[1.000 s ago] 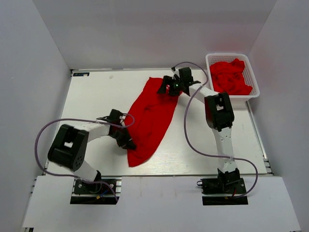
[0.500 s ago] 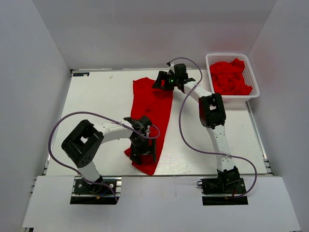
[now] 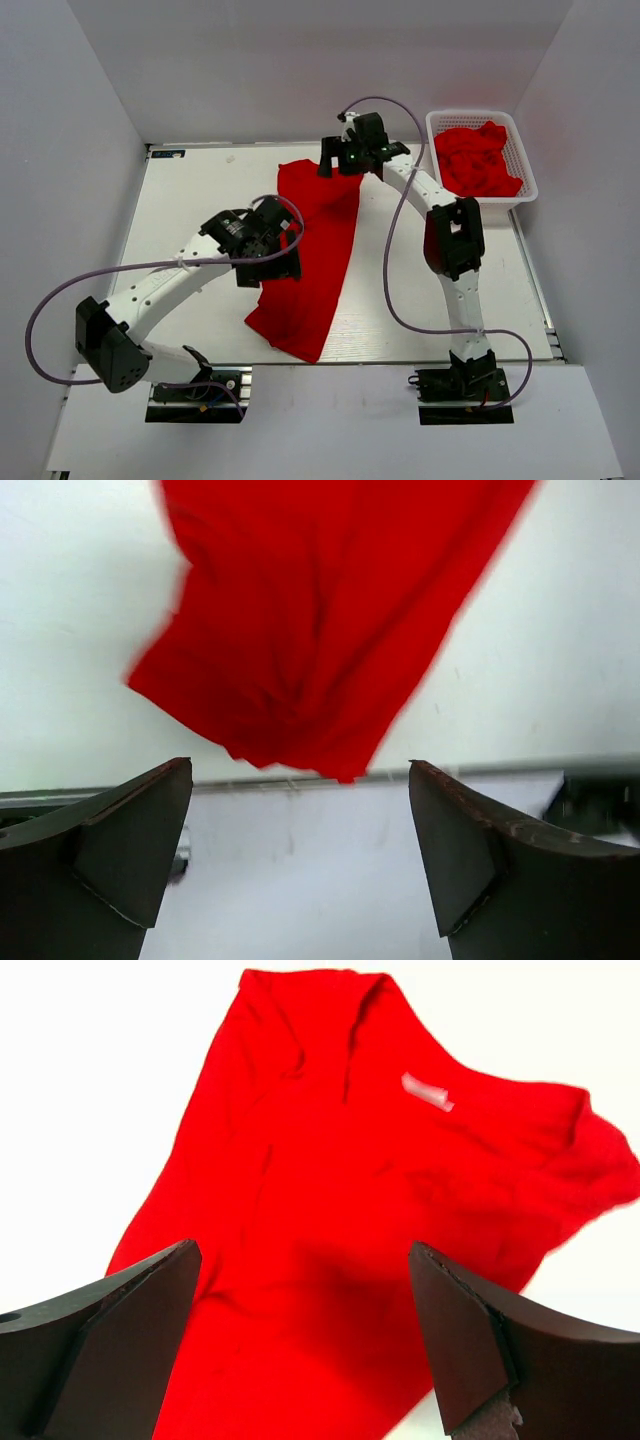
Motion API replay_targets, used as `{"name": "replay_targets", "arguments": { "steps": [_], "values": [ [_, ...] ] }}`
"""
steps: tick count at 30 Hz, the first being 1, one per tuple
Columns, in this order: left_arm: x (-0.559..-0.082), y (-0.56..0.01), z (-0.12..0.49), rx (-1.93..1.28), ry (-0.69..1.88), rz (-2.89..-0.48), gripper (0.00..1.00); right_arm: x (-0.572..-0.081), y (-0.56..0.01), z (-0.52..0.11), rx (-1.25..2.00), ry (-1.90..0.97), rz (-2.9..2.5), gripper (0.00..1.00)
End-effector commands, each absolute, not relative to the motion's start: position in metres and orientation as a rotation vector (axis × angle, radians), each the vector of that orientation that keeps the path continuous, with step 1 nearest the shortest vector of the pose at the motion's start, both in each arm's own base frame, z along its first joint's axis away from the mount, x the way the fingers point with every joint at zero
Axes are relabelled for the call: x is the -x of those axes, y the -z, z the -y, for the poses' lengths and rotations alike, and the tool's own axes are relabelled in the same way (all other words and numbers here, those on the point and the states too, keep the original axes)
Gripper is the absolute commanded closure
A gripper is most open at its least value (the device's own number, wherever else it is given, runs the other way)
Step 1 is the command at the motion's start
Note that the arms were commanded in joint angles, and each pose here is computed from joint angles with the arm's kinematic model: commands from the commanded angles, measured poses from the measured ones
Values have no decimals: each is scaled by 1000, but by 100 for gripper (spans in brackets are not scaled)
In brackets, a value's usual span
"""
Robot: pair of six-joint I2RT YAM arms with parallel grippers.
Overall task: Fold and stack the t-shirts
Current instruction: Rotate the tshirt 90 degrees
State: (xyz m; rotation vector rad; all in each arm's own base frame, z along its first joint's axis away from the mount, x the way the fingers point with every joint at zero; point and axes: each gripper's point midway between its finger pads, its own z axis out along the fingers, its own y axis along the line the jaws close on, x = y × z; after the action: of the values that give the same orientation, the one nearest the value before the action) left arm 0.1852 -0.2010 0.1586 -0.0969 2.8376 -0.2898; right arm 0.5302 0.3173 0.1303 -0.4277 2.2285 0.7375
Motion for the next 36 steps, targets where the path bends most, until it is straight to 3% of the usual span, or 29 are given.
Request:
{"name": "replay_targets", "arguments": {
  "steps": [1, 6, 13, 19, 26, 31, 36],
  "values": [
    [-211, -171, 156, 280, 39, -2687, 0, -489, -131, -322, 493, -556, -2337, 10],
    [-245, -171, 133, 385, -59, -2610, 0, -442, -95, -316, 408, -303, -2529, 10],
    [-277, -182, 90, 547, -106, -2523, 0, -390, -63, -332, 306, -179, -2616, 10],
    [-300, -159, 87, 528, 18, -2591, 0, -371, -38, -348, 278, -276, -2645, 10],
    [-305, -130, 72, 540, -57, -2678, 0, -398, -18, -340, 212, -240, -2663, 10],
    [-311, -127, 79, 470, 42, -2673, 0, -429, 15, -319, 146, -193, -2718, 10],
    [-310, -119, 94, 365, 159, -2695, 0, -493, 6, -313, 86, -276, -2633, 10]
  ]
}}
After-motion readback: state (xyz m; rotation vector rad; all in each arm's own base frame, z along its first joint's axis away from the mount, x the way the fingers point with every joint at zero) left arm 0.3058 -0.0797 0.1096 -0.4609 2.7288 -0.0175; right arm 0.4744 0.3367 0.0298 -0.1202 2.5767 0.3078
